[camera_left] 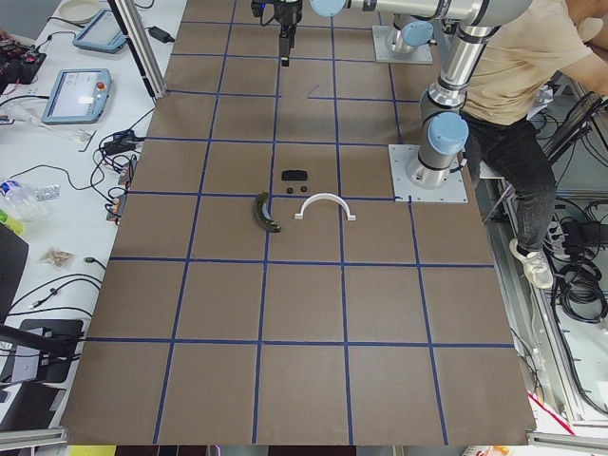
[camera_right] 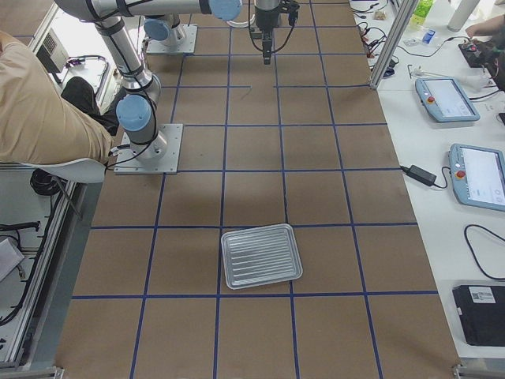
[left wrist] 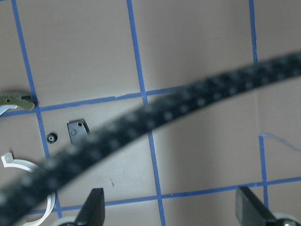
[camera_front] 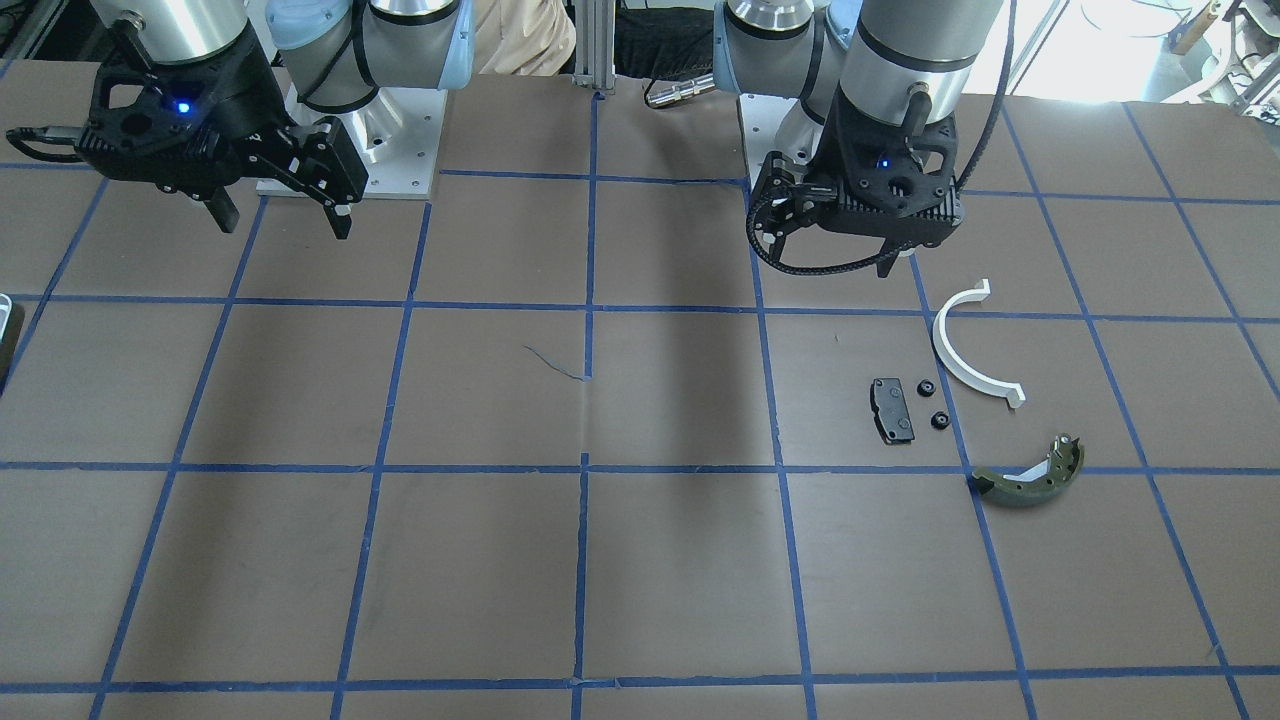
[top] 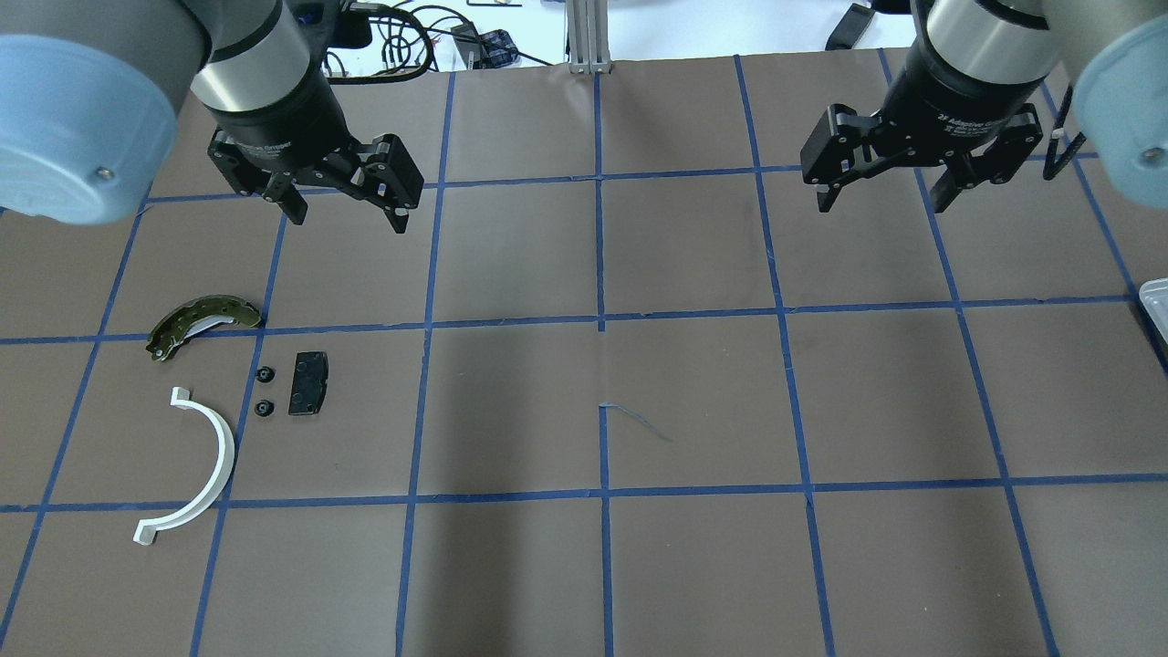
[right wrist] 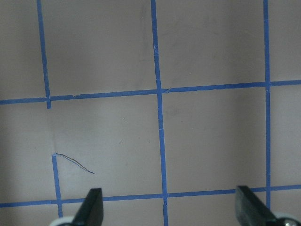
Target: Place bearing gear from tray to pile
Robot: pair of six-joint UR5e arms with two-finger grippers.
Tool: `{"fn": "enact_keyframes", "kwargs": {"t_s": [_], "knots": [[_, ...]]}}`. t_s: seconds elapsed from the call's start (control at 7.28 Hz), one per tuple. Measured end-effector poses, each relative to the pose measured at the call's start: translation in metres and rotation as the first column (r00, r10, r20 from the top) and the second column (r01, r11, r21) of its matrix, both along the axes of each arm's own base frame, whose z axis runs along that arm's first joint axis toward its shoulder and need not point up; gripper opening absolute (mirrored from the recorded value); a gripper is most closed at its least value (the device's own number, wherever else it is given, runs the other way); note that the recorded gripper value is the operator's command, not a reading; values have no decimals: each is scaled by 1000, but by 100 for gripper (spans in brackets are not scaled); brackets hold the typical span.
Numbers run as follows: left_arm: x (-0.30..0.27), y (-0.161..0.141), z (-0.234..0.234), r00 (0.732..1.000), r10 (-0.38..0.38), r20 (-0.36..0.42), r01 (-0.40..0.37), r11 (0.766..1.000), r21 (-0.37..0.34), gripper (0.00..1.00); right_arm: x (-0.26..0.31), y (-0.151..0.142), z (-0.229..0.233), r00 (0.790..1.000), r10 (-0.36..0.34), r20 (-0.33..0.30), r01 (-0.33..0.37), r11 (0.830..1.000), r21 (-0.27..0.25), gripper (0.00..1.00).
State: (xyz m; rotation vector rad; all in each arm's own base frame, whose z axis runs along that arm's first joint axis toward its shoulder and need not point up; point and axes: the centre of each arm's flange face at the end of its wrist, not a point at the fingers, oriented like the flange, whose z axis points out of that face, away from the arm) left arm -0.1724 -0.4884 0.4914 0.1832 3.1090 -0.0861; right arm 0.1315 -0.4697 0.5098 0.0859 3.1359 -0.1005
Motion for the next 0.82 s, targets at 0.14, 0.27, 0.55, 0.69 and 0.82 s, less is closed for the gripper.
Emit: {"fn": "enact_keyframes", "kwargs": {"t_s": [0.14, 0.27, 0.55, 0.69, 0.82], "knots": [[1, 4, -4, 1000, 29, -8, -29, 999, -26, 100, 0, 0, 0, 1000, 0, -1, 0, 1000, 0, 100], [2, 6, -5, 998, 54, -15, -54, 998, -38, 100, 0, 0, 0, 1000, 0, -3, 0, 1000, -1, 100], [6, 10, -6, 997, 76, -17, -76, 996, -40, 100, -1, 0, 0, 1000, 0, -9, 0, 1000, -1, 100], [8, 11, -5, 997, 80, -17, -81, 996, -40, 100, -1, 0, 0, 1000, 0, -9, 0, 1000, -1, 100], [9, 11, -4, 997, 82, -16, -83, 996, -42, 100, -1, 0, 0, 1000, 1, -6, -1, 1000, -1, 100]]}}
